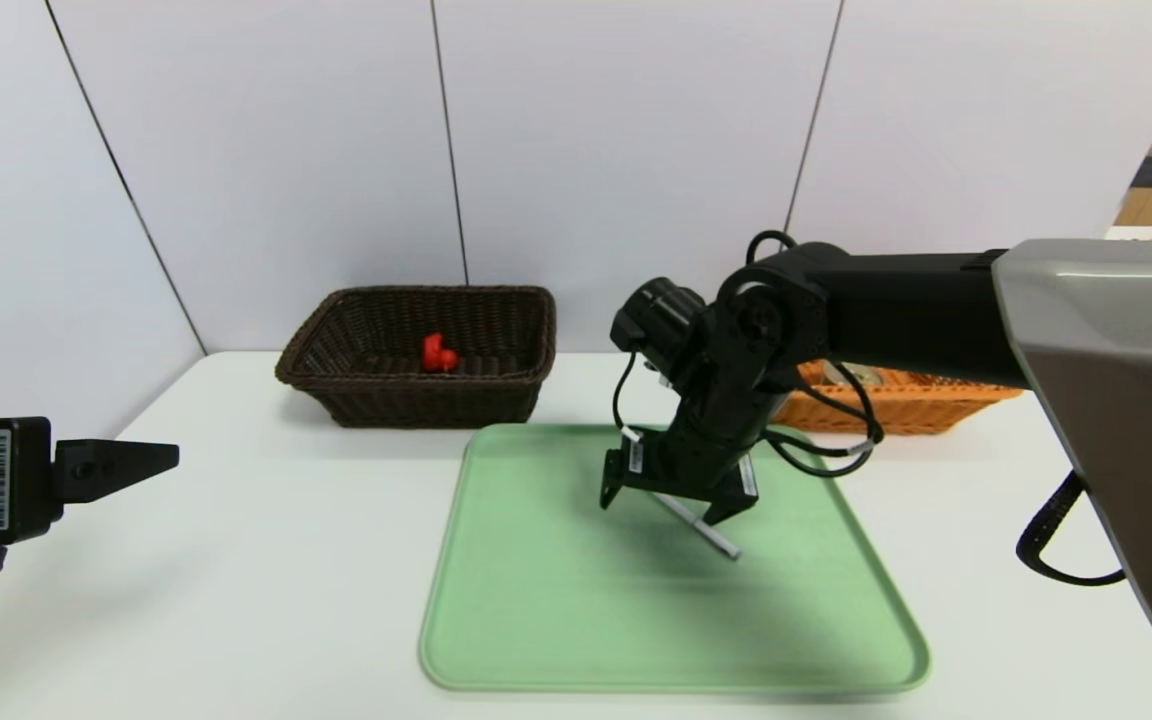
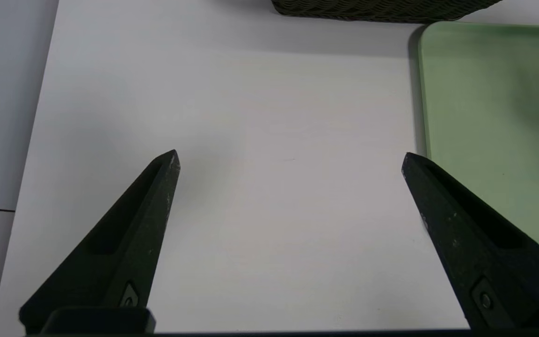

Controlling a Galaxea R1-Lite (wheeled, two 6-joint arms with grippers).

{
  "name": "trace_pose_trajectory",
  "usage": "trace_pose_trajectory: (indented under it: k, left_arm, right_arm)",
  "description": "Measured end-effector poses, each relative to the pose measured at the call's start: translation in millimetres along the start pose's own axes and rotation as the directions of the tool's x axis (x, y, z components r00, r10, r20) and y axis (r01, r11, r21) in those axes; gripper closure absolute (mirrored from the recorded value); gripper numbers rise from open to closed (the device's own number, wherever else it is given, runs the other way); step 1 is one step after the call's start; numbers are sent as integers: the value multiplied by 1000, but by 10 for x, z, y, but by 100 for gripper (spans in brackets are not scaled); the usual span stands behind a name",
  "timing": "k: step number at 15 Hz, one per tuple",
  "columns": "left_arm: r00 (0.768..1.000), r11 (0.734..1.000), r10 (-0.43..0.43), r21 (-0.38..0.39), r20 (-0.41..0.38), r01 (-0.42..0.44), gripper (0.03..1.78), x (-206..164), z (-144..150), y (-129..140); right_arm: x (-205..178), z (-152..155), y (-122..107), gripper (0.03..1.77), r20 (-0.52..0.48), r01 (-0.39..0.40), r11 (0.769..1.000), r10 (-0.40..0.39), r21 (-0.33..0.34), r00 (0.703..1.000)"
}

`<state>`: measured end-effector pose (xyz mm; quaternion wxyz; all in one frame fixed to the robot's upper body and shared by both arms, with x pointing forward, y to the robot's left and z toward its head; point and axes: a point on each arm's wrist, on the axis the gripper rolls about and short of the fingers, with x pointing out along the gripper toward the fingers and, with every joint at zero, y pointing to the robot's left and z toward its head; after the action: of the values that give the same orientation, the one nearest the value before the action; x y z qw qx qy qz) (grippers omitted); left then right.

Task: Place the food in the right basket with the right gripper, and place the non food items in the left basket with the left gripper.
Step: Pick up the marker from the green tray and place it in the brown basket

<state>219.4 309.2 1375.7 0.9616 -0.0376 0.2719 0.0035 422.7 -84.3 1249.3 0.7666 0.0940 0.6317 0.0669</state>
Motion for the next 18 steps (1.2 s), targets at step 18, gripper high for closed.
trace_pose_trajectory:
  k: [18]
  left_arm:
    - [1000,1000,-6,3,-8,6,12,-24,-78,14]
  right_arm:
    - [-145,-173,22,10,50,172,937,-165,-303,985]
